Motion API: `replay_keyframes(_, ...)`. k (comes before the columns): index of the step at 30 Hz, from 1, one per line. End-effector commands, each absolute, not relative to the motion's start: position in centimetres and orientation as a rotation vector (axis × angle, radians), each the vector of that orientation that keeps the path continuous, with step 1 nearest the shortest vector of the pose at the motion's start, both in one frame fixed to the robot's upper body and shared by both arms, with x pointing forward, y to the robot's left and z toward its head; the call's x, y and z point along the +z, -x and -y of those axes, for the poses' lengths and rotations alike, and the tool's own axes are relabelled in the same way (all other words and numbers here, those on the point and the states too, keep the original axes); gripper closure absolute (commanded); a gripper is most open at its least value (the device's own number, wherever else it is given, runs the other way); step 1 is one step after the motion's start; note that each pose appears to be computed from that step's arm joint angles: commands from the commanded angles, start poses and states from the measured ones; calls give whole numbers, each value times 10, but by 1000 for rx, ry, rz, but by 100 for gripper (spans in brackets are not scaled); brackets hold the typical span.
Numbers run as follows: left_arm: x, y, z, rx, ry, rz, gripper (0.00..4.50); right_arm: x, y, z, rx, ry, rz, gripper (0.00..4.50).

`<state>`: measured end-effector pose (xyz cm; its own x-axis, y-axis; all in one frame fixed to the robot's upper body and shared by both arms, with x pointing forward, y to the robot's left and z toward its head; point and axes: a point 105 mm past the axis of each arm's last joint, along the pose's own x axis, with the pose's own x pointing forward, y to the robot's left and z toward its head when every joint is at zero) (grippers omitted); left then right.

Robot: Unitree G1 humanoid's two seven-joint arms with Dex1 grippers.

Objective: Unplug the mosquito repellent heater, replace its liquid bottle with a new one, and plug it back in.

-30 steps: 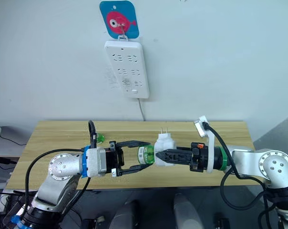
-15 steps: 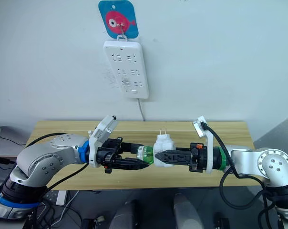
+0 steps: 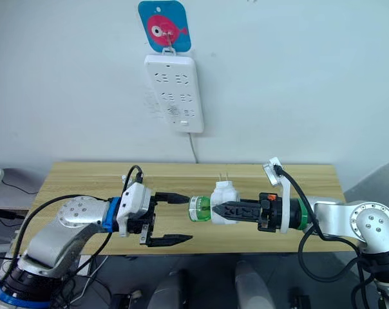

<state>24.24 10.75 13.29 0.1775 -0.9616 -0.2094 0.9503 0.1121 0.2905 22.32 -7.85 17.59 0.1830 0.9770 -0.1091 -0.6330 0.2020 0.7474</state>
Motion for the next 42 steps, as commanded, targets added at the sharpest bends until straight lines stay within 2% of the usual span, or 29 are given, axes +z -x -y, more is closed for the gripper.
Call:
replay_keyframes(1,155,-243,-102,-1327,-525,309,0,188,-219,77,1289,-637,-626,146)
replay_keyframes(5,166,-235,-93,-1335,-567,454,0,188,-219,77,1289,-636,-626,146)
replay_keyframes(12,174,-230,-82,-1322,-540,527,0,188,-219,77,1291,-633,-627,146)
replay_keyframes(15,176,-228,-81,-1328,-526,533,64,189,-219,77,1293,-631,-628,146)
replay_keyframes(20,179,-219,-76,-1403,-493,508,215,188,-219,77,1293,-629,-630,146)
replay_keyframes(24,175,-222,-80,-1436,-419,333,221,188,-220,77,1291,-625,-632,146)
replay_keyframes(28,173,-224,-89,-1526,-40,-185,221,186,-219,78,1295,-615,-640,146)
replay_keyframes(31,183,-230,-101,-1555,115,-354,221,187,-217,78,1309,-617,-644,146)
replay_keyframes(36,185,-235,-109,-1543,138,-416,221,187,-215,78,1313,-614,-648,146)
replay_keyframes(42,185,-231,-102,-1551,152,-400,221,186,-215,78,1307,-615,-644,146)
